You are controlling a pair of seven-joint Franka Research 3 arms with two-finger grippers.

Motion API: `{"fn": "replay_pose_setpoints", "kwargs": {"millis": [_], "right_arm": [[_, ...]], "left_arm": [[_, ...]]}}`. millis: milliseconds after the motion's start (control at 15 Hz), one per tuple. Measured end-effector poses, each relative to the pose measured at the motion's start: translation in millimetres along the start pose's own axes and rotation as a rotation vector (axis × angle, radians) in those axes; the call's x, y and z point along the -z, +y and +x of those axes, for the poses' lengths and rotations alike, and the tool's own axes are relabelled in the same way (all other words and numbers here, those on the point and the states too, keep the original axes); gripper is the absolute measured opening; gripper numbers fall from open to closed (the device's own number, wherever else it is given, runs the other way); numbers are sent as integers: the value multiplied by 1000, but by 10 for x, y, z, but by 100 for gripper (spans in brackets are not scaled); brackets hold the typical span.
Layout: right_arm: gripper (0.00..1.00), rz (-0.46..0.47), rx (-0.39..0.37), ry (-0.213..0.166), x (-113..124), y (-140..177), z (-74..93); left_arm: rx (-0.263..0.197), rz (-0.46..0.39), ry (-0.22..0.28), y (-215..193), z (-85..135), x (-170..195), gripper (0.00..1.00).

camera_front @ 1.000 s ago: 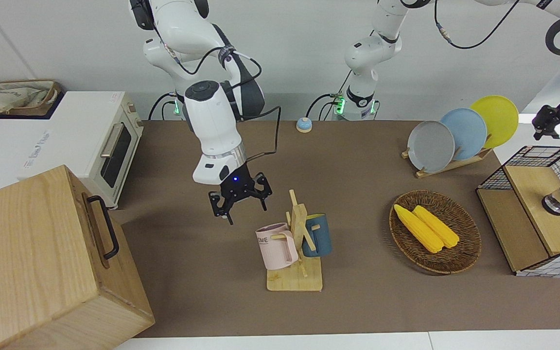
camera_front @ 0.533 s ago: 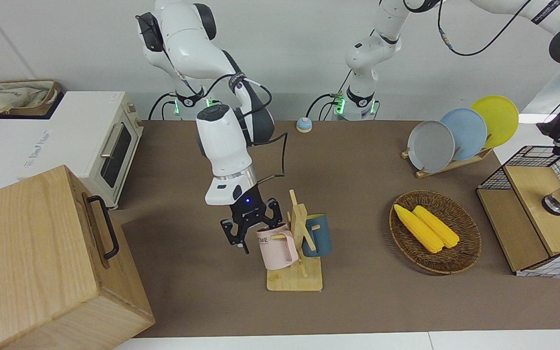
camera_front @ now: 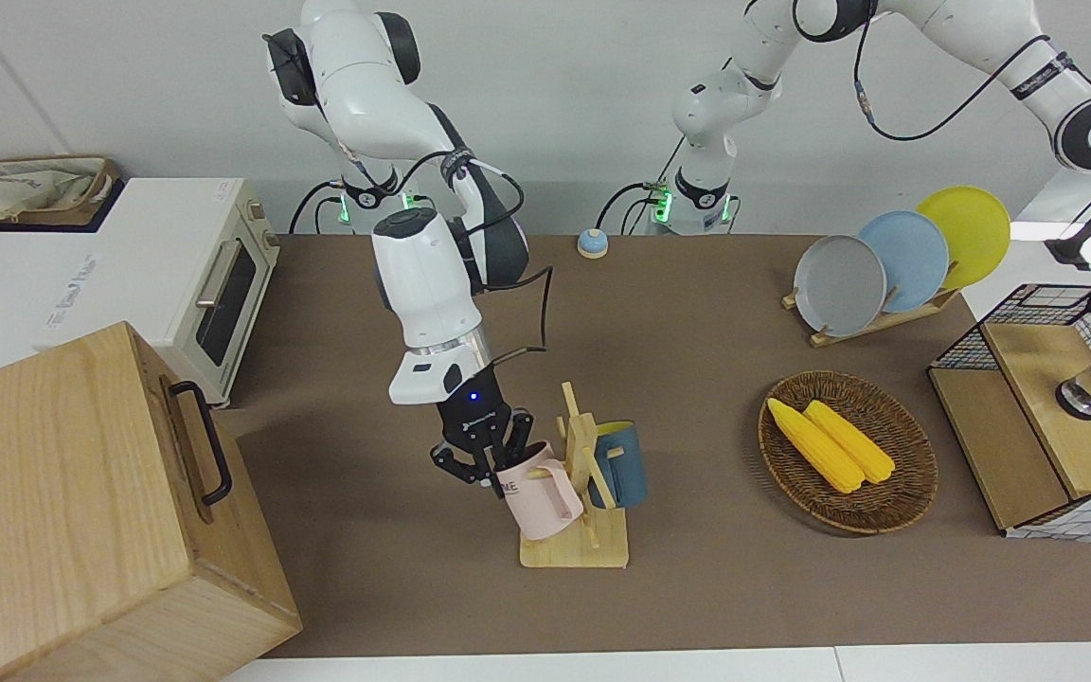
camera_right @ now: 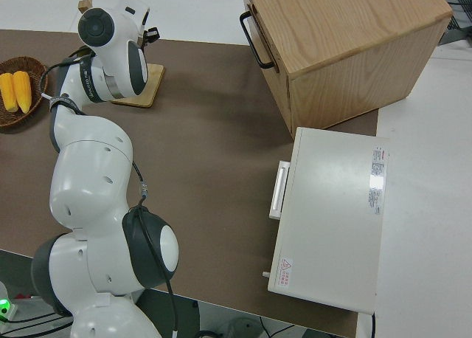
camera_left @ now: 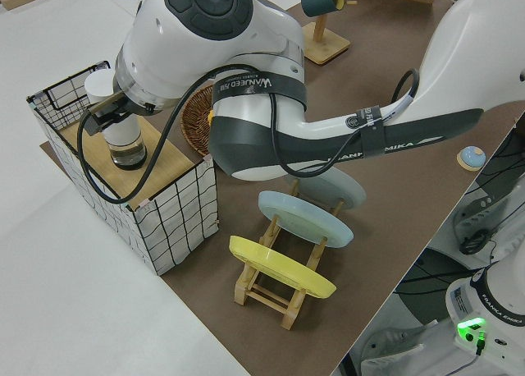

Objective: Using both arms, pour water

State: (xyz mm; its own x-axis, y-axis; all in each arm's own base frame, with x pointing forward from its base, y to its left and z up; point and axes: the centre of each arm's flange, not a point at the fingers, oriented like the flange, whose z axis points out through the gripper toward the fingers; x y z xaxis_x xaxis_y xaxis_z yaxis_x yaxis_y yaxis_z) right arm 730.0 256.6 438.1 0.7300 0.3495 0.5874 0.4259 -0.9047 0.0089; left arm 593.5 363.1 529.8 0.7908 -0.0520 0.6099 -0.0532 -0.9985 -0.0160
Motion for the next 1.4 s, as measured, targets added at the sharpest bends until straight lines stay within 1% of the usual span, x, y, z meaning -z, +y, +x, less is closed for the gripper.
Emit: {"fn": "replay_pose_setpoints", "kwargs": {"millis": [133,267,400,467,600,667,800,867,933,1000,1067,1133,1200,1333,1400], "right_arm": [[7,0,-2,0,0,8,-1],[7,-3,-11,-4,15,76,2],[7,-11,-31,-23,75,248,11],[7,-17,-41,-28,110,343,18],[7,-33,-72,-48,244,630,30],[7,-37,-80,-55,312,707,37],[7,-43,-86,-84,408,822,24],[7,-51,-90,-104,436,940,-11],[7,-61,-98,-119,454,1118,-63],[7,-69,-97,-128,468,1256,-104],[7,-81,-92,-144,479,1381,-150],[7,-92,-76,-189,471,1441,-210],[7,-98,-51,-256,467,1411,-264],[7,-115,-1,-350,524,1300,-303],[7,-122,25,-416,608,1209,-323]], "left_arm": [[2,12,20,-35,-95,-140,100],[9,3,35,-68,-176,-259,100],[17,4,63,-110,-227,-365,100],[19,4,66,-113,-235,-388,100],[33,-1,77,-100,-234,-421,100],[40,-2,85,-97,-228,-420,100],[44,-2,98,-66,-200,-428,98],[44,-4,103,-43,-183,-435,84],[46,-3,106,-37,-176,-436,65],[47,-3,107,-39,-177,-437,63],[47,-3,107,-39,-178,-437,63],[48,-3,107,-40,-179,-436,63],[49,-3,107,-41,-179,-436,63],[55,-3,108,-43,-179,-435,63],[63,-2,109,-44,-176,-433,63]]}}
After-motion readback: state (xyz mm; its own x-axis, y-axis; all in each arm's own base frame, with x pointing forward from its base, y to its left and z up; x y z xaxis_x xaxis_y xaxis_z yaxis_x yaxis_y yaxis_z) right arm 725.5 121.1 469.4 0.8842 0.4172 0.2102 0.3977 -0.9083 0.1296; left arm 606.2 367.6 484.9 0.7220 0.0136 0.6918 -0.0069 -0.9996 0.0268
